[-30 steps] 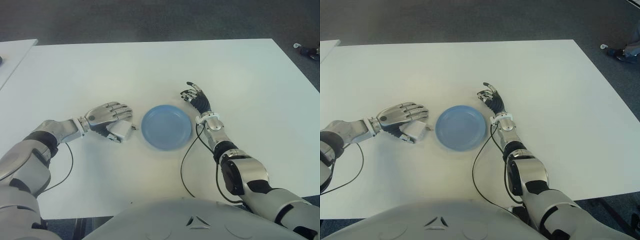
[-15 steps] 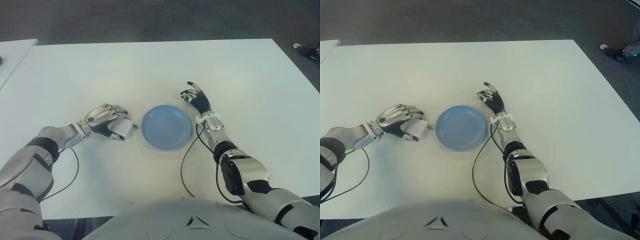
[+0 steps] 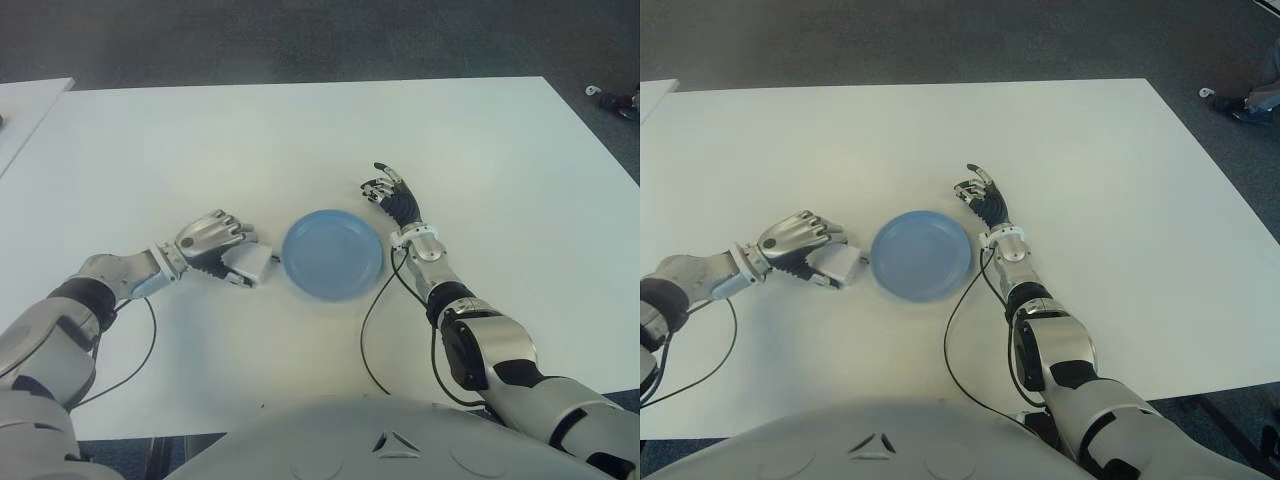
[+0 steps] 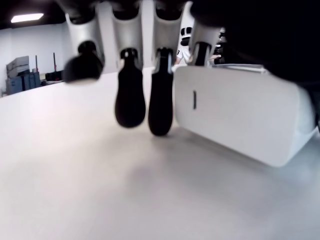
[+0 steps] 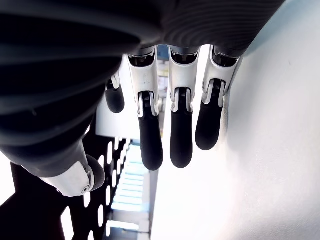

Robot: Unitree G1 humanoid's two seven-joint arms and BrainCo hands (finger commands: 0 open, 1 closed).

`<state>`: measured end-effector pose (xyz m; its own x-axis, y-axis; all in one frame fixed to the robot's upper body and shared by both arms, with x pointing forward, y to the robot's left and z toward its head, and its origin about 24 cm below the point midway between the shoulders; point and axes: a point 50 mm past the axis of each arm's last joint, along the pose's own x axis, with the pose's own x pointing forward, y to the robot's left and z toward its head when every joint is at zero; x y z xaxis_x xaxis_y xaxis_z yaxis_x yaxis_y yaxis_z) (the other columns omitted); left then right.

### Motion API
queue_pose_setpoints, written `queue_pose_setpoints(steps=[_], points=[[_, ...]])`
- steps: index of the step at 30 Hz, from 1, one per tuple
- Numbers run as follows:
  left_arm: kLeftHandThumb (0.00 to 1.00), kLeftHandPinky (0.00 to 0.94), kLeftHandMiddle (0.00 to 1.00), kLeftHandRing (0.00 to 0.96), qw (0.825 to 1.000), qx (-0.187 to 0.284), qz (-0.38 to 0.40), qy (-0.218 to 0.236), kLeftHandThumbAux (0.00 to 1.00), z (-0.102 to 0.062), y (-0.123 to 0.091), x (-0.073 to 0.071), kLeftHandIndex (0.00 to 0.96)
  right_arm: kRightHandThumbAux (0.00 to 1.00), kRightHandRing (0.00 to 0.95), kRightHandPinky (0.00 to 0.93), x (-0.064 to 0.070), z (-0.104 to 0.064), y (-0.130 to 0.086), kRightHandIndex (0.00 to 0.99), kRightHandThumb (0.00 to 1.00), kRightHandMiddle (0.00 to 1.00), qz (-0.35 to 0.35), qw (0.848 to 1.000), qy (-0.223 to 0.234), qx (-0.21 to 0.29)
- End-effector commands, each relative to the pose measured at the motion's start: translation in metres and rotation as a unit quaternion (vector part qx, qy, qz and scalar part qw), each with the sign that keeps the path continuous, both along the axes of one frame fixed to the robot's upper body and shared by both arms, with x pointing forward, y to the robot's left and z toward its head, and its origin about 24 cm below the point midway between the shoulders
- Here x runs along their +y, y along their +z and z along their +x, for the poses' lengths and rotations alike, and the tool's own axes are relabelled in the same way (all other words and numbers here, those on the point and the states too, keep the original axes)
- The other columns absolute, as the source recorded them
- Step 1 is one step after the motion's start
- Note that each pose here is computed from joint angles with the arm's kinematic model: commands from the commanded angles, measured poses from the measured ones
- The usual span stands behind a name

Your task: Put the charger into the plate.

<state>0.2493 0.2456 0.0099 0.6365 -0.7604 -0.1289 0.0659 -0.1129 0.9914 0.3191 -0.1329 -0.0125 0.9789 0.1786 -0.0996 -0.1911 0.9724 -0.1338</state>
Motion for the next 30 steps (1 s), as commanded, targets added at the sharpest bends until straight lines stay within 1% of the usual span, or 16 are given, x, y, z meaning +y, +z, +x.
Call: queue_pose_setpoints(steps=[1, 8, 12, 30], points=[[0.357, 0.908, 0.885, 0.886, 0.999, 0.034, 0.034, -0.016, 0.694, -0.0121, -0.0074, 0.0055, 0.8, 0.663, 0.415, 0.315, -0.0056, -0.0245, -0.0361, 0.113, 0.0, 0.439, -0.014, 0.995, -0.011, 0.095], [0.306, 0.908, 0.886, 0.889, 0.998, 0.036, 0.039, -0.021, 0.675, -0.013, -0.0055, 0.0053, 0.796, 0.645, 0.414, 0.292, -0.0056, -0.0246, -0.0363, 0.109, 0.0, 0.441, -0.012, 0.995, -0.013, 0.096], [0.279, 0.909, 0.887, 0.892, 0.998, 0.035, 0.041, -0.025, 0.663, -0.0137, -0.004, 0.0051, 0.794, 0.64, 0.415, 0.306, -0.0054, -0.0246, -0.0364, 0.103, 0.0, 0.444, -0.01, 0.995, -0.014, 0.097], [0.255, 0.915, 0.889, 0.898, 0.998, 0.029, 0.037, -0.03, 0.677, -0.0137, 0.0004, 0.003, 0.789, 0.632, 0.41, 0.3, -0.0057, -0.0249, -0.0368, 0.095, 0.0, 0.44, -0.015, 0.995, -0.013, 0.097]])
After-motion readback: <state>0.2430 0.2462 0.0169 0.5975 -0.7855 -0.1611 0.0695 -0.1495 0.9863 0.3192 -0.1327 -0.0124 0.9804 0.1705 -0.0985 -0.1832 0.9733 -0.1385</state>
